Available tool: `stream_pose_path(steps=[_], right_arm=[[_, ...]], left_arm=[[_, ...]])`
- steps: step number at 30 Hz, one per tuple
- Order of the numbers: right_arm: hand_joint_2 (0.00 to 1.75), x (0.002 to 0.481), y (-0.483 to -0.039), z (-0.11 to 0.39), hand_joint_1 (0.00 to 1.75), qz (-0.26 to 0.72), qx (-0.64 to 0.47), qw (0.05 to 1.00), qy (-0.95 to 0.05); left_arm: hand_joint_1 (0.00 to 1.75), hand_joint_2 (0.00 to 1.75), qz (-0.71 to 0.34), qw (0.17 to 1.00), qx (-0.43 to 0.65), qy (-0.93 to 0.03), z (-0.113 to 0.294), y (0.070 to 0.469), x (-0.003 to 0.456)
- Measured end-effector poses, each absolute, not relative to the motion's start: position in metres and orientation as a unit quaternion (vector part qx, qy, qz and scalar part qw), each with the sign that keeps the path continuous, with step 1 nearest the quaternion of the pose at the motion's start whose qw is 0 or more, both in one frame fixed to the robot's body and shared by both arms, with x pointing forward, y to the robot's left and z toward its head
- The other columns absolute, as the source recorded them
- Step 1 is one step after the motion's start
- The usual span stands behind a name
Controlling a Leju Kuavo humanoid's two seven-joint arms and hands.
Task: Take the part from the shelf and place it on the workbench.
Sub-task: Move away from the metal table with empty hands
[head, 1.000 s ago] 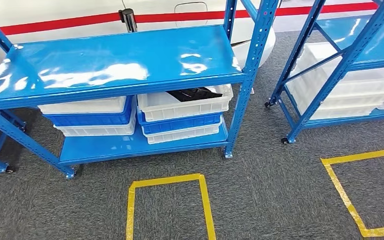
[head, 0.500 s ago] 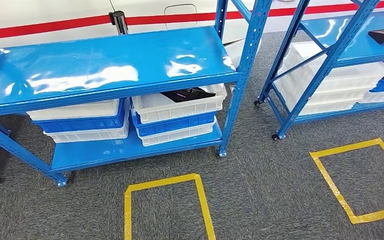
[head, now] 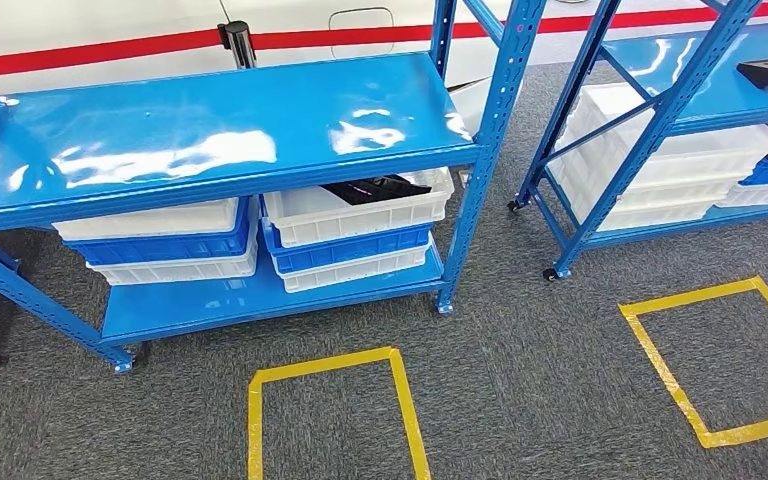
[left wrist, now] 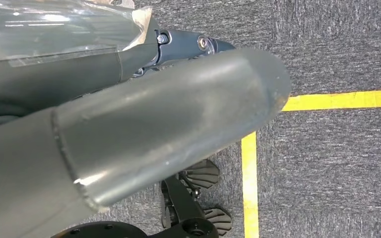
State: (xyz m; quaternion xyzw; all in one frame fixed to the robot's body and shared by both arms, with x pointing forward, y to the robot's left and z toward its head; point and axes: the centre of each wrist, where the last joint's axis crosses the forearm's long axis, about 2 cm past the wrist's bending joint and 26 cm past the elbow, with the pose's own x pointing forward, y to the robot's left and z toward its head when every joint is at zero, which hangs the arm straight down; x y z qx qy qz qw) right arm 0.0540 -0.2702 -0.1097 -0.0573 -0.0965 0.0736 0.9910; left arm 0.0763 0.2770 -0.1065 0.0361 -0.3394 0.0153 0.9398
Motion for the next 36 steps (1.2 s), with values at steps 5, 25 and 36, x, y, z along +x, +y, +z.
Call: stream_pose_path(steps=[5,25,36], right_arm=[[0.0,0.054,-0.27,-0.11,0.0,0.074,-0.057,0.991,-0.096],[0.0,0.038,-0.283,-0.112,0.0,0.044,-0.054,0.993,-0.096],[0.0,0.025,-0.291,-0.112,0.0,0.022,-0.044,0.994,-0.101]], left_arm=[[0.0,1.75,0.016,0.94,0.035,-0.339,-0.106,0.276,0.076],[0.0,0.0,0.02,0.962,0.04,-0.268,-0.11,0.288,0.053],[0.0,0.0,0.019,0.974,0.037,-0.221,-0.111,0.294,0.038]])
